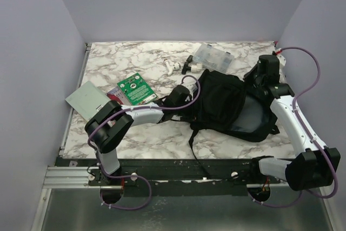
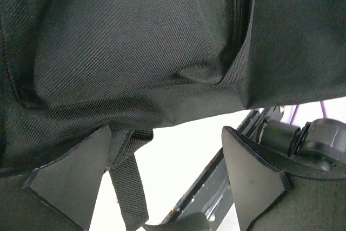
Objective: Pack the student bag
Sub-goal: Adjust the student bag at the center of the board, then adjust the book at the center of the board.
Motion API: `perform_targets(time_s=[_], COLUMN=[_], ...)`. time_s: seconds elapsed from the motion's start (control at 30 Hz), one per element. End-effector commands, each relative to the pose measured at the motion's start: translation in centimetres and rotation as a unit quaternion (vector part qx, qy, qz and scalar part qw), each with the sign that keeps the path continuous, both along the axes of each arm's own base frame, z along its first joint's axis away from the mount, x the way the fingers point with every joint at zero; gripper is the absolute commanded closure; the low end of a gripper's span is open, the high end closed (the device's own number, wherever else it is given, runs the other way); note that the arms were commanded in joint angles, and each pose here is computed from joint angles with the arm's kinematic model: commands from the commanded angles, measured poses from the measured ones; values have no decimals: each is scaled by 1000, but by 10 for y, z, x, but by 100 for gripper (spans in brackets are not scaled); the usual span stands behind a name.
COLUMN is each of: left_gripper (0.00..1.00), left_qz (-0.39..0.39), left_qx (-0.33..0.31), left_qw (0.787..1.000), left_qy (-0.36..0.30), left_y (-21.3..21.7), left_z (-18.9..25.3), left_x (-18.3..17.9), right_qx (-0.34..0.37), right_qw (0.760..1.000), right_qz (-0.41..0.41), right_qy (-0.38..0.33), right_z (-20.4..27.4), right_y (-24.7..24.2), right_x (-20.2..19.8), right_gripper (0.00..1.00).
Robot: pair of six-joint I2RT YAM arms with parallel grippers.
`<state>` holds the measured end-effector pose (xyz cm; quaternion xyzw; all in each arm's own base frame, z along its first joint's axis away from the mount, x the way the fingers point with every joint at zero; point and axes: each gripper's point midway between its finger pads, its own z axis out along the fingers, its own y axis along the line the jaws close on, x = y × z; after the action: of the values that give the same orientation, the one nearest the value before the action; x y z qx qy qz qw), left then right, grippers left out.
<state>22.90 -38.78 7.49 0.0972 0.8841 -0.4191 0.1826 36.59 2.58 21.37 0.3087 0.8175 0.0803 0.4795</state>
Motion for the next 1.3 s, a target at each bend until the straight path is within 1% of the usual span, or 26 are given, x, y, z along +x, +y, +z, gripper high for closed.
perform_targets(time_s=[0.0, 0.07, 0.17, 0.3, 0.4, 0.5, 0.57, 0.67, 0.73, 0.8, 0.87, 0.9, 1.0, 1.07, 1.17, 1.23, 1.27], left_gripper=[14, 14, 12, 10, 9, 8, 8, 3, 2, 1, 1, 1, 2, 2, 2, 2, 2], left_qz=[25, 28, 29, 11, 8, 24, 51, 117, 179, 258, 352, 398, 501, 552, 612, 651, 674], left_qx=[-11, -25, -39, -65, -76, -76, -63, -25, 6, 38, 57, 61, 60, 57, 60, 66, 76], left_qw=[999, 999, 998, 997, 995, 995, 995, 988, 976, 954, 920, 899, 844, 815, 781, 752, 733], left_qy=[-24, -25, -50, -45, -58, -58, -66, -97, -121, -145, -160, -170, -182, -166, -114, -74, -58], left_y=[1, 5, 14, 28, 47, 76, 104, 155, 195, 239, 285, 309, 364, 391, 427, 453, 468], left_z=[7, 19, 41, 60, 72, 72, 71, 76, 84, 94, 106, 114, 129, 128, 116, 102, 94], left_x=[42, 46, 41, 15, -5, -16, -17, -8, 5, 19, 29, 34, 44, 52, 61, 63, 63], right_qx=[-19, -22, -30, -41, -44, -47, -45, -40, -33, -29, -24, -16, 32, 61, 91, 125, 142], right_qw=[995, 992, 990, 989, 986, 984, 982, 978, 975, 972, 969, 966, 950, 935, 914, 892, 878], right_qz=[97, 119, 134, 144, 158, 169, 181, 201, 217, 228, 239, 250, 301, 336, 383, 425, 447], right_qy=[21, 23, 19, 10, 6, -4, -13, -33, -44, -52, -60, -65, -82, -91, -92, -88, -90], right_z=[7, 8, 12, 18, 20, 26, 35, 48, 54, 58, 60, 62, 66, 68, 64, 58, 58], right_y=[22, 27, 28, 28, 30, 32, 36, 45, 52, 58, 64, 70, 104, 132, 179, 214, 232], right_x=[8, 8, 6, 3, -3, -8, -13, -19, -22, -23, -22, -21, -22, -26, -35, -42, -47], right_gripper=[73, 67, 62, 57, 53, 49, 44, 35, 27, 23, 20, 19, 17, 16, 14, 14, 14])
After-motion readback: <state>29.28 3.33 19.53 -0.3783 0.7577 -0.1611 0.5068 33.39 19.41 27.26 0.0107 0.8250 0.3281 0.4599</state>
